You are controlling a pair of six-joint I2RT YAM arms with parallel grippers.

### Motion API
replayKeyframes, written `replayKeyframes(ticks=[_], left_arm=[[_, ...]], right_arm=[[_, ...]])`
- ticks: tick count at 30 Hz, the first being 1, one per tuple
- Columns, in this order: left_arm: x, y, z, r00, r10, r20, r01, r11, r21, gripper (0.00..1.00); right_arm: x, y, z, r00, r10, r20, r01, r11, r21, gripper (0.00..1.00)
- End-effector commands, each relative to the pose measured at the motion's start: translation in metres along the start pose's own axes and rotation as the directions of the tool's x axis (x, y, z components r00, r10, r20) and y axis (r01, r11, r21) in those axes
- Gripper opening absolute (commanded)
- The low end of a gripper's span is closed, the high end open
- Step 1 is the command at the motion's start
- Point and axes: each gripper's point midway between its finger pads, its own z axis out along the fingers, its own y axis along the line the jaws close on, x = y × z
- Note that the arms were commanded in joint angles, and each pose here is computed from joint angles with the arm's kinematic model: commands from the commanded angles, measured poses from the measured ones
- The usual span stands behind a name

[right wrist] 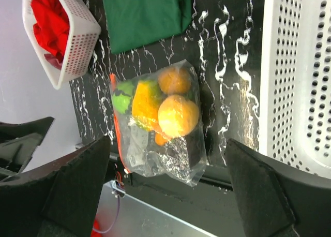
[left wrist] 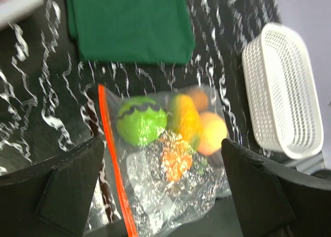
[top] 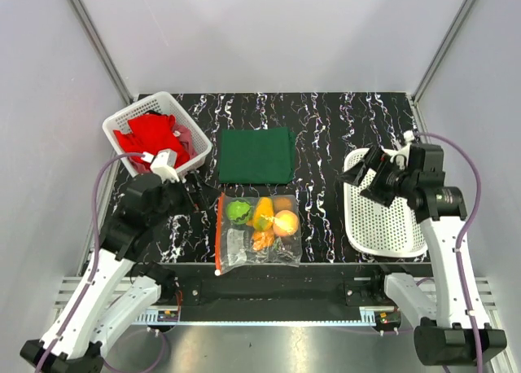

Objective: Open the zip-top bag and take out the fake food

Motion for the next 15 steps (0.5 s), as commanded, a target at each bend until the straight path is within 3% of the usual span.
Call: replayKeyframes(ticks=[1, 6, 10, 15], left_arm=[[0.010, -0.014, 0.006, 0.998, -0.024, -0.059, 0.029, 0.995, 0.093, 0.99], [0.034, -0.011, 0.021, 0.983, -0.073, -0.168, 0.097, 0.985, 0.141, 0.99], [0.045, -0.004, 0.031, 0.974, -0.070, -0.214, 0.100, 0.986, 0.134, 0.99], [0.059, 0.008, 0.041, 0.967, -0.076, -0.244, 0.107, 0.988, 0.114, 0.98]], right_arm=[[-0.011, 0.018, -0.017, 0.991, -0.137, -0.002, 0.137, 0.991, 0.003, 1.00], [-0.011, 0.046, -0.011, 0.979, -0.196, -0.061, 0.194, 0.980, -0.044, 1.00], [0.029, 0.076, 0.015, 0.930, -0.307, -0.199, 0.295, 0.951, -0.088, 1.00], [0.074, 0.111, 0.035, 0.884, -0.378, -0.276, 0.340, 0.923, -0.178, 1.00]])
